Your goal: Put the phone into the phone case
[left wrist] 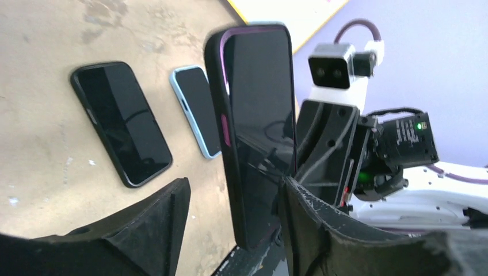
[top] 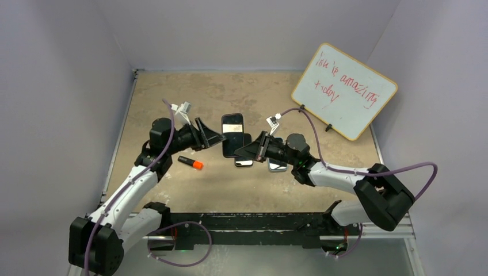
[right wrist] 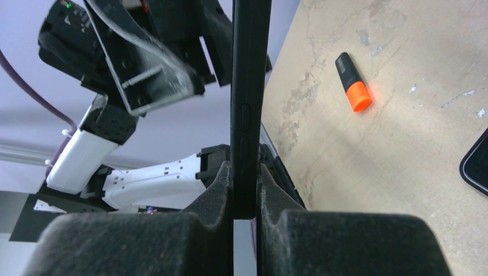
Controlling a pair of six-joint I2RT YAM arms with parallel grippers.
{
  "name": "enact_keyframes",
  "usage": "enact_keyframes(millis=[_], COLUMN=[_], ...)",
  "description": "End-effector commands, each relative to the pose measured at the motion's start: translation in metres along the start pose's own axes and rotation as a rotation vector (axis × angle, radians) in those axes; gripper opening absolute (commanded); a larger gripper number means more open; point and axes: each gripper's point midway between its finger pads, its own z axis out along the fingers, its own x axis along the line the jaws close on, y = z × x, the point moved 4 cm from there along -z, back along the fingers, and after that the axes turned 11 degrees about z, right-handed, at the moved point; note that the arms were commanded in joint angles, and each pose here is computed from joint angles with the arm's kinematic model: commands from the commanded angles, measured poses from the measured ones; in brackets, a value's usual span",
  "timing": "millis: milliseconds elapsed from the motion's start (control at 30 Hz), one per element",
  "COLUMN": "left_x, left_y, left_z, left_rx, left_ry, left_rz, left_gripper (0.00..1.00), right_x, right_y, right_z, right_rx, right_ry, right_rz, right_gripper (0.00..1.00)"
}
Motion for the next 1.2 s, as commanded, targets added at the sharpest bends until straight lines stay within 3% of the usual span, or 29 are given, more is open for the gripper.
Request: enact_keyframes(millis=[0, 133, 433, 667, 867, 1000, 1167], left_x=[0.002, 0.008, 0.008, -0.002, -0.004, 0.016, 0.015], left_y=[0.033, 0.052, 0.058, 0.061, 0.071, 0.070, 0.072], left_z=[-0.011, -0.014, 0.001, -0.005, -0.017, -0.024, -0.028], left_rx=[-0.111, -0.175, -0.120, -0.144, -0.215, -0.239, -0.249], left_ry=[-0.003, -0.039, -0.151, -0.181, -0.069, 0.132, 0.156], left_rz=[0.036, 0.005, -0.020, -0.013, 0.014, -0.056, -0.084], left_gripper=[0.60, 0.60, 0.57, 0.64, 0.70, 0.70, 0.69], right_x=[0.043, 0.048, 0.049, 0.050, 0.045, 0.044, 0.048], right_y=[-0.002, -0.010, -0.018, -0.016, -0.015, -0.019, -0.016], right_z=[-0.005, -0.012, -0.020, -0.018, -0.012, -0.011, -0.008], right_rx=[0.041, 0.088, 0.125, 0.114, 0.124, 0.160, 0.150], right_ry=[0.150, 0.172, 0.152, 0.141, 0.136, 0.145, 0.171], right_rz=[-0.135, -0.170, -0.174, -0.189, -0.180, -0.161, -0.156], right_gripper=[0.00, 0.00, 0.00, 0.00, 0.00, 0.00, 0.00])
